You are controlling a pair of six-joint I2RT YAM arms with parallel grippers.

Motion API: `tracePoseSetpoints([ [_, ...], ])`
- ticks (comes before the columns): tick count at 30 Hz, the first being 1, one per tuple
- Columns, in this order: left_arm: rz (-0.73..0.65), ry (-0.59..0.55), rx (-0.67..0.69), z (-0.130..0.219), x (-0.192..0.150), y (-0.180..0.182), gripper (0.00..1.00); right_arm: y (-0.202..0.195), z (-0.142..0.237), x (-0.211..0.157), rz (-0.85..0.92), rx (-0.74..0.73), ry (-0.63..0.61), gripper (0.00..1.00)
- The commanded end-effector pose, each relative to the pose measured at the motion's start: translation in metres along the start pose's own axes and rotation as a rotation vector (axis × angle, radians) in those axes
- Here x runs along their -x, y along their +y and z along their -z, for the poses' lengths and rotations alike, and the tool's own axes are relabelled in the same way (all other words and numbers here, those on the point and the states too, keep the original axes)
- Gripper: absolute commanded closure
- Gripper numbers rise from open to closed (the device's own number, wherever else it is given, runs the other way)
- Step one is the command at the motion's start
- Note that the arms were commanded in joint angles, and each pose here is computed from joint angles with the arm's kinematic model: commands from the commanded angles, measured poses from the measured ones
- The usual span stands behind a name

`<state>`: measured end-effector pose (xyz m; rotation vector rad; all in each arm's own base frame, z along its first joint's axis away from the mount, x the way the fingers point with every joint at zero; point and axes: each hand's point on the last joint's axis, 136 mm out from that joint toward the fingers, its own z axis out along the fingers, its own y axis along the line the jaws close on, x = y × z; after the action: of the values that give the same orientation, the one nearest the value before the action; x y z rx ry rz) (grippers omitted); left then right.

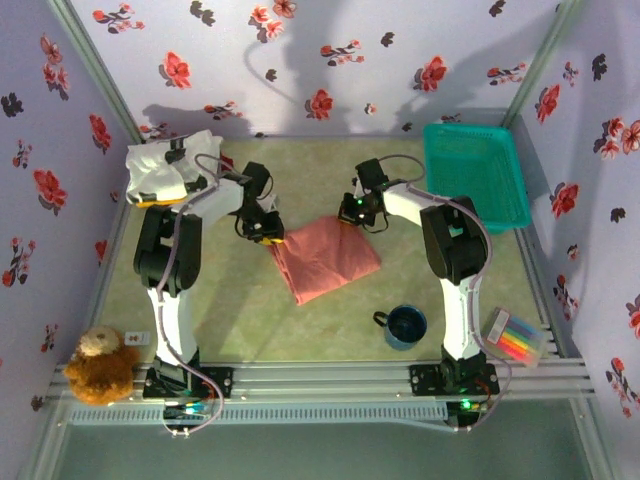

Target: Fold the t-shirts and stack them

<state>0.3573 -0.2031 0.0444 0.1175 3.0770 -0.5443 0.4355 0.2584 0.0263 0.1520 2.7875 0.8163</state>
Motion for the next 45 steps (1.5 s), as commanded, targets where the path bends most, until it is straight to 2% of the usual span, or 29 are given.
tracePoseSetpoints([
  [1,-0.012,-0.024,0.001,-0.003,0.006,-0.003,0.92,-0.052,-0.018,-0.045,-0.072,-0.156,0.166,1.0],
  [3,-0.033,-0.052,0.01,0.009,0.008,-0.009,1.0,-0.054,-0.018,-0.046,-0.075,-0.163,0.169,1.0],
  [10,-0.101,-0.168,0.099,0.066,0.016,-0.021,1.0,-0.061,-0.021,-0.053,-0.085,-0.179,0.19,1.0],
  [19,-0.15,-0.198,0.239,0.08,0.022,-0.011,1.0,-0.071,-0.023,-0.061,-0.096,-0.221,0.224,1.0],
  [22,-0.19,-0.21,0.253,0.074,0.033,-0.011,1.0,-0.074,-0.025,-0.064,-0.105,-0.228,0.238,1.0],
  [26,-0.214,-0.159,0.299,0.059,0.045,-0.004,1.0,-0.075,-0.025,-0.065,-0.111,-0.236,0.24,1.0],
  [32,-0.121,-0.101,0.336,0.043,0.051,0.026,1.0,-0.078,-0.025,-0.067,-0.114,-0.245,0.252,1.0],
  [38,-0.136,-0.064,0.327,0.026,0.072,0.043,1.0,-0.082,-0.023,-0.068,-0.119,-0.258,0.261,1.0],
  [45,-0.09,-0.035,0.343,0.01,0.084,0.073,1.0,-0.086,-0.023,-0.071,-0.136,-0.267,0.269,1.0],
])
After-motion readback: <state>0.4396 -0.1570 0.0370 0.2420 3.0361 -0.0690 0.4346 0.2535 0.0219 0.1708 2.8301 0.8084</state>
